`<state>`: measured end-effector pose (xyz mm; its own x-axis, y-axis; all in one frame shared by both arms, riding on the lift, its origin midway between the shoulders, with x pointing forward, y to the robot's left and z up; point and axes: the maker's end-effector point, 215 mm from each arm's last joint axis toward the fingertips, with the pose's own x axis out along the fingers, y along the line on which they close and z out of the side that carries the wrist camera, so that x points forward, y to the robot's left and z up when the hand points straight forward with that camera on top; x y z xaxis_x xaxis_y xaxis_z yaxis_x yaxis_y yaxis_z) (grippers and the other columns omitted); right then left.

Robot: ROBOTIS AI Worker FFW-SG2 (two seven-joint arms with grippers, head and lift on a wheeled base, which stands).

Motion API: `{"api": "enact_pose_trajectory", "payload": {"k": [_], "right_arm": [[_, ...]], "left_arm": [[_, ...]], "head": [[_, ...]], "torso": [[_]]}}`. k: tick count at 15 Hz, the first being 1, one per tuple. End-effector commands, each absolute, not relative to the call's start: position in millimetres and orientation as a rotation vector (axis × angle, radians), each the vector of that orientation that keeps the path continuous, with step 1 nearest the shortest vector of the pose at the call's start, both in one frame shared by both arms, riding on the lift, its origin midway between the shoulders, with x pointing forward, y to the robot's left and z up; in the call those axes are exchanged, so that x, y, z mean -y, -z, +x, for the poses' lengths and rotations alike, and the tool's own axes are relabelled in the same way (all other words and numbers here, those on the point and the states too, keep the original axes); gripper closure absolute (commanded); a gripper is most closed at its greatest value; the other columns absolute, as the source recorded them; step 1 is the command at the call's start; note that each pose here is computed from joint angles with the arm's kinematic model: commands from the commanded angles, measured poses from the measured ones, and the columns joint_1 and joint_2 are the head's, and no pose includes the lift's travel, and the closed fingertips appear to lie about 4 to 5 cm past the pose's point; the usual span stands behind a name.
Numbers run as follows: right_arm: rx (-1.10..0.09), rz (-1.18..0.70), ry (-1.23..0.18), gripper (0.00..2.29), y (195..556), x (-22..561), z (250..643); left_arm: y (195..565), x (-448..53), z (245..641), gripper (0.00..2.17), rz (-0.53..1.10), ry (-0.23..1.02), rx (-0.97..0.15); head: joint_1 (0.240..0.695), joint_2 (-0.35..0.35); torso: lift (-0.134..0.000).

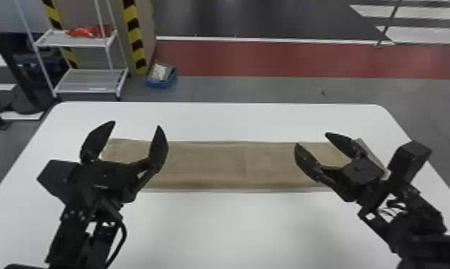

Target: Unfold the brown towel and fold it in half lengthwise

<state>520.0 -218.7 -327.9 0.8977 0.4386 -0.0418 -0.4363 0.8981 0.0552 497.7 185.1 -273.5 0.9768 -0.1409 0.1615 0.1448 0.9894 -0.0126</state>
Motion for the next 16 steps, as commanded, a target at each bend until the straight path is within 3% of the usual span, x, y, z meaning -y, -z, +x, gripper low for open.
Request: {"api": "enact_pose_trajectory", "payload": {"k": [1, 9, 16], "right_arm": [[-0.063, 0.055, -0.449, 0.12, 326.2, 193.1, 511.6], [-0.048, 0.08, -0.344, 0.12, 333.0, 200.8, 493.2], [-0.041, 0.066, -0.316, 0.12, 339.0, 220.2, 476.2]], "left_arm": [[278.9, -173.0, 491.1, 0.07, 0.008, 0.153, 0.156], [291.4, -183.1, 482.9, 0.07, 0.071, 0.102, 0.12], [314.7, -232.0, 491.2, 0.09, 0.114, 0.036, 0.038]], "head": [[0.695, -0.038], [0.695, -0.015], [0.695, -0.007]], "torso": [[-0.125], [-0.125], [-0.125]]}}
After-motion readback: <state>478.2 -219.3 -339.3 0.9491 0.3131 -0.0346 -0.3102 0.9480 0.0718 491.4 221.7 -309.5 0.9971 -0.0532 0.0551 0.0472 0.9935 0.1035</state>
